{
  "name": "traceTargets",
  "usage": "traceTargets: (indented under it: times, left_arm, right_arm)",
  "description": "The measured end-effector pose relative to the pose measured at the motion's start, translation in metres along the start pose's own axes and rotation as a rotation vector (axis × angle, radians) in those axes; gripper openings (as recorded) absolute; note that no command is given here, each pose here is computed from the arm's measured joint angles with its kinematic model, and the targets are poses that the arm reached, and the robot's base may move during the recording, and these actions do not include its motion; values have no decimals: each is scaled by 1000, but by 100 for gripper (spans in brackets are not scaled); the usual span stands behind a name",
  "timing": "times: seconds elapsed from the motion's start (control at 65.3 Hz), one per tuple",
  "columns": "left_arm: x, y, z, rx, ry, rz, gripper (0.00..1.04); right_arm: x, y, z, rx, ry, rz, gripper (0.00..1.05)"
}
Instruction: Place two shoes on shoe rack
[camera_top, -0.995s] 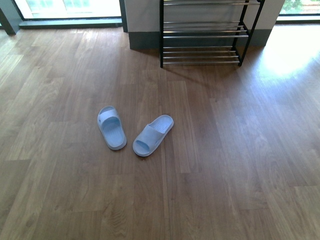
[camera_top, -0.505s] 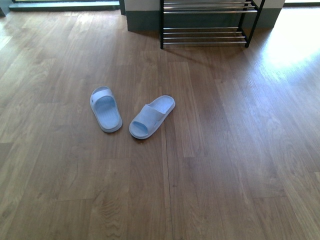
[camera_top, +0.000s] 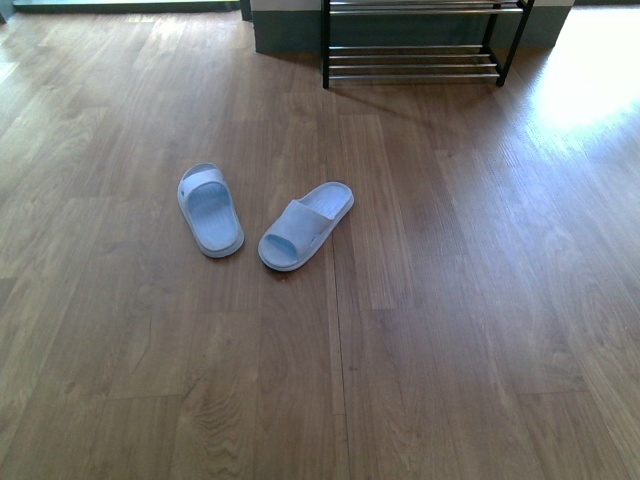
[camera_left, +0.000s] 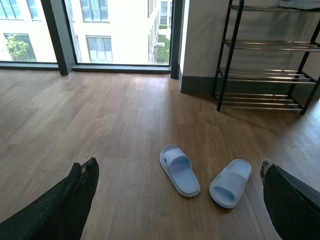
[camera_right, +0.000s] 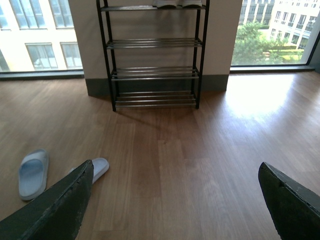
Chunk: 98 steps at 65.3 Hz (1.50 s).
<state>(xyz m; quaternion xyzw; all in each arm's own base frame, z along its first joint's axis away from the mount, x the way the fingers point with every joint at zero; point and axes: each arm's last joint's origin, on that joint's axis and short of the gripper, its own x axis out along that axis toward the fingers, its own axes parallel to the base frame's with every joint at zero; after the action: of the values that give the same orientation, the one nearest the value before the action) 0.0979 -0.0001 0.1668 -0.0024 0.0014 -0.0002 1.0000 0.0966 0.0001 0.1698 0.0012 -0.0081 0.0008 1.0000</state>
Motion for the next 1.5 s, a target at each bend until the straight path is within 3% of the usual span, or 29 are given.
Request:
traceTargets:
  times: [1.44,1.501]
  left_arm:
    - [0,0,0,0,0,0,95]
    - [0,0,0,0,0,0,95]
  right_arm:
    - [0,0,0,0,2,0,96]
    - [4,0,0,0,32,138,96]
